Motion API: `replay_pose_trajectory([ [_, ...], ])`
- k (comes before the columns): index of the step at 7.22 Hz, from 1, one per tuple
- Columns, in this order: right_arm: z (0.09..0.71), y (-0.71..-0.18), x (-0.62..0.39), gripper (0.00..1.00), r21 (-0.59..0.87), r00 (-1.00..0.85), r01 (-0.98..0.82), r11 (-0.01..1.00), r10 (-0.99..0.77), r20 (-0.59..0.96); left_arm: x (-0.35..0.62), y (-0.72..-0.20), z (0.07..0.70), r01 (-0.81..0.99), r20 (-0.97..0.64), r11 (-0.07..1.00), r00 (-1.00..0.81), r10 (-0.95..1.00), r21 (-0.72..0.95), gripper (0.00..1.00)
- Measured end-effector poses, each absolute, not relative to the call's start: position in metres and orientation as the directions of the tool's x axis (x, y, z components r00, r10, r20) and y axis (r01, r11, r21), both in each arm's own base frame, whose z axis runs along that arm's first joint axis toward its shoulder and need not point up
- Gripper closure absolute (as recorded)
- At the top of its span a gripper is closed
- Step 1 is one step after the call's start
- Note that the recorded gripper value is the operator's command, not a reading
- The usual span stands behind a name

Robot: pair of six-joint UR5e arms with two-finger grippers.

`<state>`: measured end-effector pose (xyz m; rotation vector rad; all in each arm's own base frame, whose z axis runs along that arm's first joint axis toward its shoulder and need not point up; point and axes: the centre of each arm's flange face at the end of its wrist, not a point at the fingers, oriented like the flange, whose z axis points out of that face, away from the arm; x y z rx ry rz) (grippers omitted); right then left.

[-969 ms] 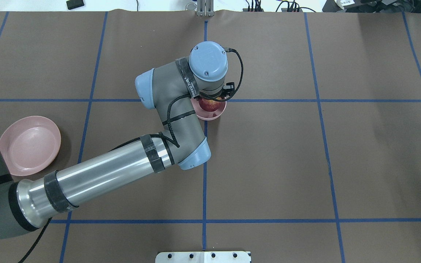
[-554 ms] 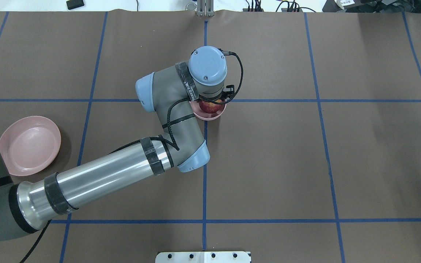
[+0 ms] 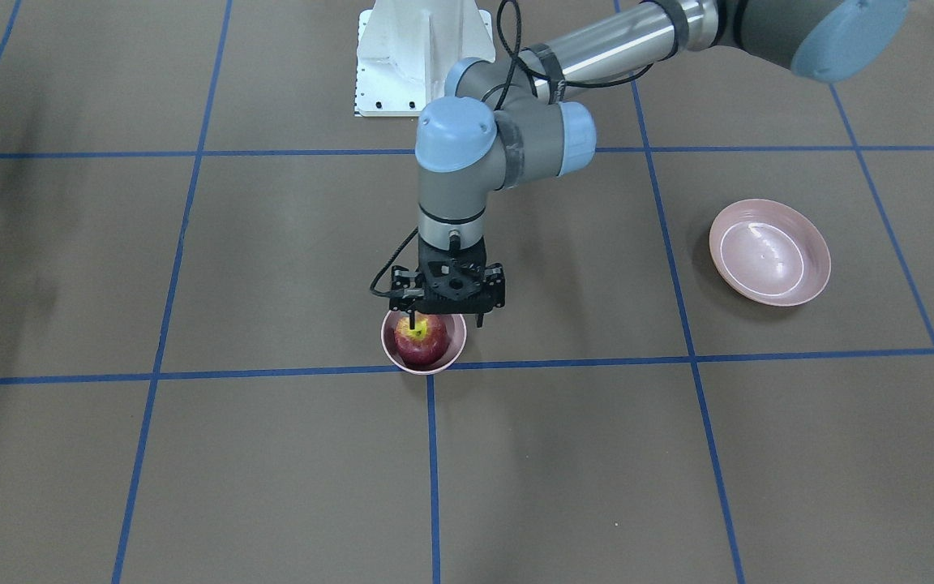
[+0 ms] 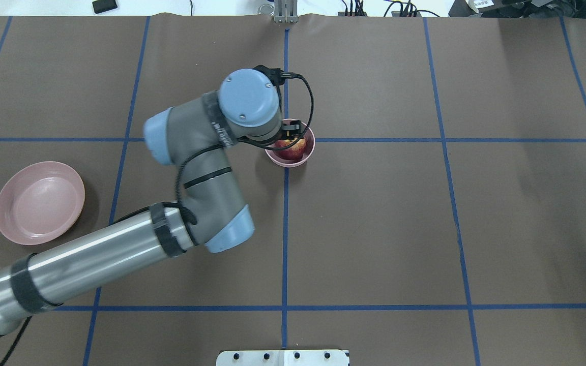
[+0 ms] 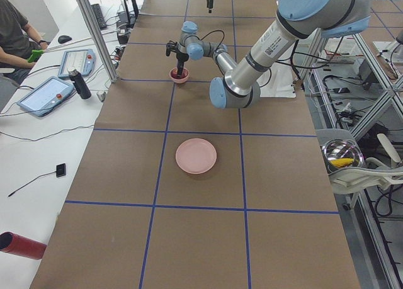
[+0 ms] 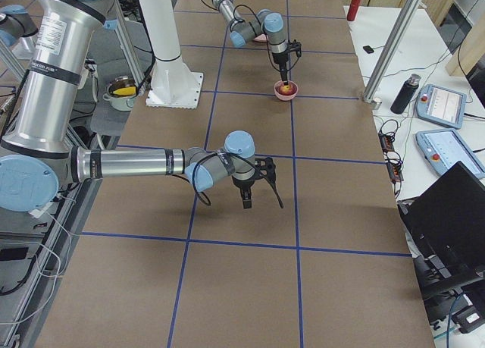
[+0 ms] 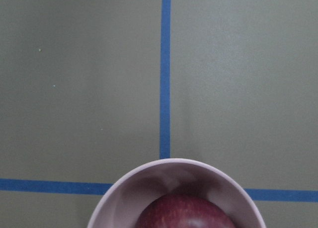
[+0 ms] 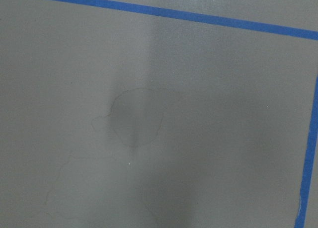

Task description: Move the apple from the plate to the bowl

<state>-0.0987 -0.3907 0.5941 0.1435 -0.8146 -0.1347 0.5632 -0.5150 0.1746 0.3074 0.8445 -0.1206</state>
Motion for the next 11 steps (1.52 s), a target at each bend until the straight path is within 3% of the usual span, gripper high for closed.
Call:
replay_pose_trajectory([
  [3, 0.578, -0.415, -0.091, 0.0, 0.184, 0.673, 0.032, 0.982, -0.157, 0.723, 0.358, -0.474, 0.255, 0.063, -0.661, 0.937, 0.725, 0.195, 0.345, 0.02],
  [7, 0.566, -0.445, -0.048, 0.0, 0.159, 0.677, -0.01, 0.987, -0.11, 0.728, 0.128, -0.515, 0.437, -0.163, -0.634, 0.934, 0.696, 0.337, 0.318, 0.02],
  [9, 0.566, -0.459, -0.02, 0.0, 0.157, 0.698, 0.013, 0.988, -0.121, 0.705, 0.034, -0.511, 0.542, -0.136, -0.691, 0.945, 0.653, 0.311, 0.298, 0.02],
  [11, 0.584, -0.463, -0.005, 0.0, 0.141, 0.711, 0.02, 0.99, -0.114, 0.694, -0.033, -0.506, 0.603, -0.032, -0.711, 0.974, 0.677, 0.187, 0.226, 0.02],
])
